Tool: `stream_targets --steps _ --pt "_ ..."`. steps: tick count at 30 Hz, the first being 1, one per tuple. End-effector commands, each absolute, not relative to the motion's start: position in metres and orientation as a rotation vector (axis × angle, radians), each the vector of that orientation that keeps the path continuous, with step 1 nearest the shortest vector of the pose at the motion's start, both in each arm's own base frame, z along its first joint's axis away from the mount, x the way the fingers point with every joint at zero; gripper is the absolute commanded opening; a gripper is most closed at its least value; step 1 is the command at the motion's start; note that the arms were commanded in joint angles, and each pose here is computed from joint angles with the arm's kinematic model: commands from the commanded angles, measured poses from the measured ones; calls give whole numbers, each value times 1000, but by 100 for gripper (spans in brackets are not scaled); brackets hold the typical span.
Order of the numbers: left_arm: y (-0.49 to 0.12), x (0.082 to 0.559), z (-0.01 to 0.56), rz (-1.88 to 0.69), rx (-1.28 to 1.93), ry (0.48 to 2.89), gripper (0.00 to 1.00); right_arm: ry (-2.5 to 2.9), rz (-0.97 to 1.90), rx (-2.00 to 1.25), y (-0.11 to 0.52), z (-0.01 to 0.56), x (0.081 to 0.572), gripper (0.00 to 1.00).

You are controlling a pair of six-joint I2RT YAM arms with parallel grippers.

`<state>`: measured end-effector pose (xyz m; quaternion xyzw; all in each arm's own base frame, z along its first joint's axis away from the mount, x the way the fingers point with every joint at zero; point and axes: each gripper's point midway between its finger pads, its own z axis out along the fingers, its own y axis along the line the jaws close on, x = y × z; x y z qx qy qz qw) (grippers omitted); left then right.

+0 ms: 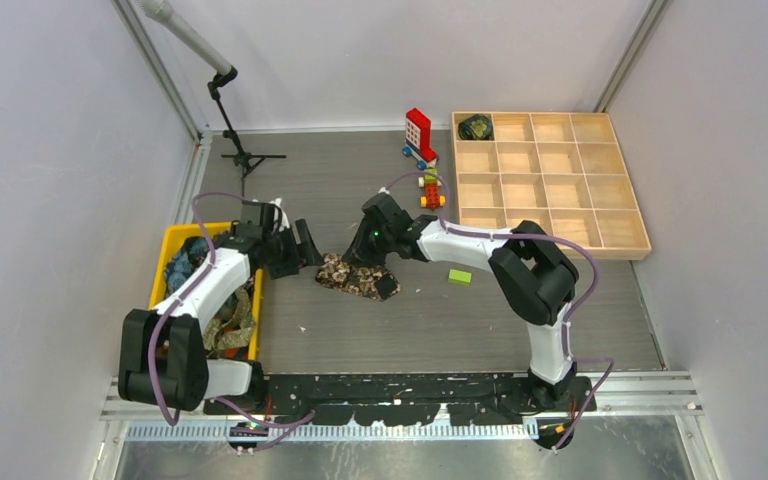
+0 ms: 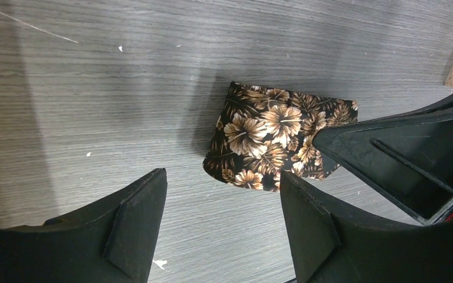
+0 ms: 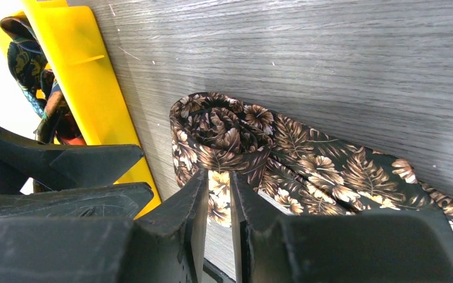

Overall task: Roll the ties
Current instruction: Roll the tie at the center of the board.

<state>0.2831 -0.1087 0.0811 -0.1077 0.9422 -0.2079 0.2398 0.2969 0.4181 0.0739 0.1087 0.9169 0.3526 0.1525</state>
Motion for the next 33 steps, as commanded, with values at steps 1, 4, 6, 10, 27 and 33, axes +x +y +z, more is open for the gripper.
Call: stream_targets --steps 1,4,6,10,27,33 --pt "-111 298 94 -609 -320 2458 72 2598 1077 313 431 83 302 24" --pt "-111 298 91 -615 -321 2443 72 2605 1076 318 429 78 300 22" --pt "-113 299 88 -633 -317 2436 72 2605 1081 317 429 77 298 21" --pt "-121 300 85 -699 -310 2410 72 2608 1088 313 429 72 297 20" --pt "-122 292 69 -705 -298 2434 71 2536 1163 195 436 124 299 34" --pt "-121 292 68 -702 -301 2431 71 2562 1107 260 421 123 290 34"
